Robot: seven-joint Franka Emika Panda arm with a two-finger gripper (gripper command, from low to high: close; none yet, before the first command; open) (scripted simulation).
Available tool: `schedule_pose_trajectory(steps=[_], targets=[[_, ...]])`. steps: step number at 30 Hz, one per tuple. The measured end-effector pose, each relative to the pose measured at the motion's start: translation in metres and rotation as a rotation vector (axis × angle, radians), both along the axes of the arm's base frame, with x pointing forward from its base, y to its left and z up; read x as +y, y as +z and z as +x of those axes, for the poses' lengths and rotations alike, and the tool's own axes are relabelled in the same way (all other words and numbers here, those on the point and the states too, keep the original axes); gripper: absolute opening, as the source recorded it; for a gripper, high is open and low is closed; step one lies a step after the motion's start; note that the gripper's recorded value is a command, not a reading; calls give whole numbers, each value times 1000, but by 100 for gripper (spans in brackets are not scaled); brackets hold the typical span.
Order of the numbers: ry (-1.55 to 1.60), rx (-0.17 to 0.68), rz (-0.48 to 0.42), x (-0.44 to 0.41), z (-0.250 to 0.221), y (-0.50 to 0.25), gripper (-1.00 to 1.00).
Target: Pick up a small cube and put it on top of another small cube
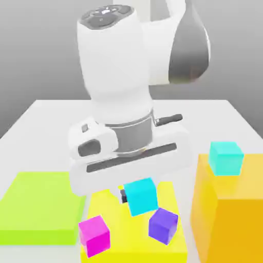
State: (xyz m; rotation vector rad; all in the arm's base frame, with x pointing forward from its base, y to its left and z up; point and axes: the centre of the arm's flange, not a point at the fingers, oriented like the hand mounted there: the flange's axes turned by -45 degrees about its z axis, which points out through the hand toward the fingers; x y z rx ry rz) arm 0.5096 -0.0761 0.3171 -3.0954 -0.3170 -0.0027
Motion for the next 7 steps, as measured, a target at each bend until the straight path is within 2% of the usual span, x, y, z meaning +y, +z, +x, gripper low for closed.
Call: schedule_pose_trajectory(steps=[3,4,7], targets=[[27,-1,-23,1,-4,-44,-100],[28,-1,-26,1,-5,-55,100],[28,-1,-26,1,-5,-55,100]])
